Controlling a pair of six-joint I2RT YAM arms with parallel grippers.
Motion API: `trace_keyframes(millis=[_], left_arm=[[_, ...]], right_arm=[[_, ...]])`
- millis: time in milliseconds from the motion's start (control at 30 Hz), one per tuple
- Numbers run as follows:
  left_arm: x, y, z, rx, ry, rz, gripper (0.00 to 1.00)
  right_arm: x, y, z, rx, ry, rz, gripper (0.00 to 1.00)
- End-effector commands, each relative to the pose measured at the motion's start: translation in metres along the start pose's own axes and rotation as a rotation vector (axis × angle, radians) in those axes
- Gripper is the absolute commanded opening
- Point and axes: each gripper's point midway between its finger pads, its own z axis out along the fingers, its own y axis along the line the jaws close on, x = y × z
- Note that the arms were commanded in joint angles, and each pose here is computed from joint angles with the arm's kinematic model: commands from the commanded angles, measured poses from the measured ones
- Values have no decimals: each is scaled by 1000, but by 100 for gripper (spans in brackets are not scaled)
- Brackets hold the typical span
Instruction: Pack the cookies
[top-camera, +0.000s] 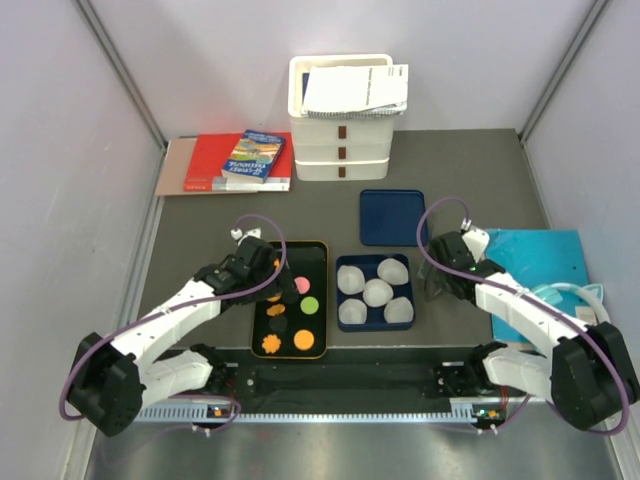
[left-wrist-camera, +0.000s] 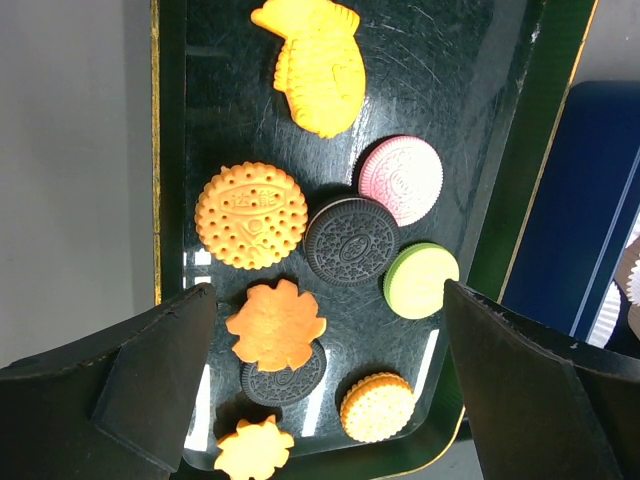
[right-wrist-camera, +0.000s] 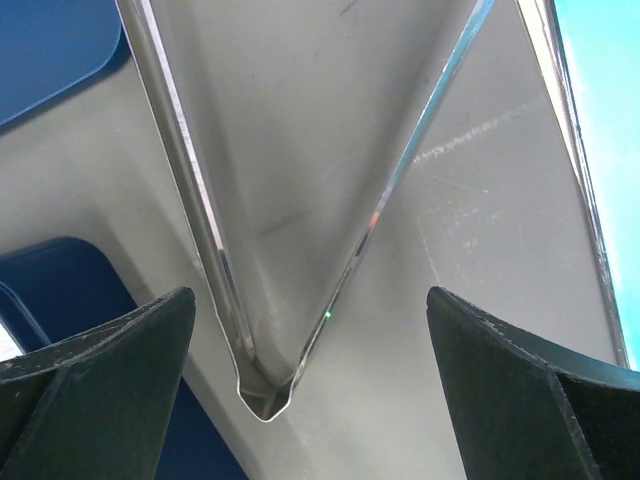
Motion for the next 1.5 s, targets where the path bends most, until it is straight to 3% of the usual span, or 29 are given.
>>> trace_keyframes(millis=[0, 467, 533, 600, 767, 1033, 1200, 1467], left_arm=[[-8, -11, -3, 54, -41, 1, 99], [-5, -2, -1, 16, -39, 0, 99], [-3, 0, 0, 12, -37, 0, 99], [-3, 1, 1, 8, -35, 1, 99], [-2, 1, 2, 3, -30, 2, 99], [-2, 2, 3, 1, -33, 3, 99], [-4, 1, 2, 1, -36, -2, 99], [-5, -2, 0, 14, -37, -7, 99]], right_arm=[[-17, 12, 5, -26, -68, 67, 99], [-27, 16, 39, 184, -5, -54, 98], [-28, 17, 42, 193, 2, -61, 92], [-20, 14, 47, 213, 39, -79, 78], [-9, 14, 46, 200, 79, -73, 65], [-45, 11, -3, 128, -45, -47, 59], [-64, 17, -40, 59, -97, -70, 65], [-65, 29, -76, -105, -135, -114, 65]])
